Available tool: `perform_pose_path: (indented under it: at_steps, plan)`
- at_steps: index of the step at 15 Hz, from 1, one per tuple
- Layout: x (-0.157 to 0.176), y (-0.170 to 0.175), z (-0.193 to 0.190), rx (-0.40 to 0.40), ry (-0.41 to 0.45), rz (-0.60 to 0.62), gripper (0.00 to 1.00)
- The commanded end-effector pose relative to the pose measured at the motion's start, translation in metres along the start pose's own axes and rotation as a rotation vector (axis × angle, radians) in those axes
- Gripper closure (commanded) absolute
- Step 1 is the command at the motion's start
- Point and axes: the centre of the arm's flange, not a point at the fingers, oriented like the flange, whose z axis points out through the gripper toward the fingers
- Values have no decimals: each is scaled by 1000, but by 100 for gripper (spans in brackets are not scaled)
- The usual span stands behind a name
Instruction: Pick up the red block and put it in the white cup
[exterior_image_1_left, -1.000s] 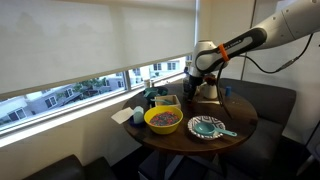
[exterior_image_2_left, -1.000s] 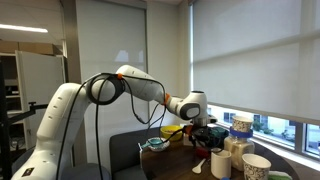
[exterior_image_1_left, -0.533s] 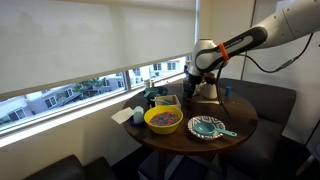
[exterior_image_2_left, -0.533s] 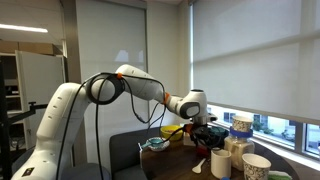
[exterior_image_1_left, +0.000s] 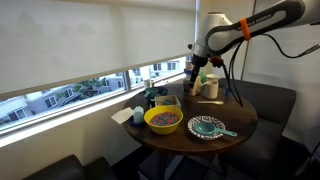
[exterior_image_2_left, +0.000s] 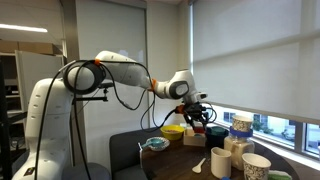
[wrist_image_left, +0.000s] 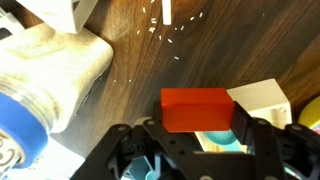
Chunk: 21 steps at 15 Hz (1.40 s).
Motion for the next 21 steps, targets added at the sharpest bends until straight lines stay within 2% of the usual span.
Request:
perform_pose_path:
  at_steps: [1,5,8,11,14,21]
  plan:
    - [-24,7,-54,-37,34,82,59]
    - [-59,69,-79,-96,71,310,59]
    - [-89,109,-73,-99,14,436,59]
    - [-112,130,-52,-35,-73,468,59]
    - [-122,138,-32,29,-115,497,59]
    - [-117,150,-4,41,-50,544,59]
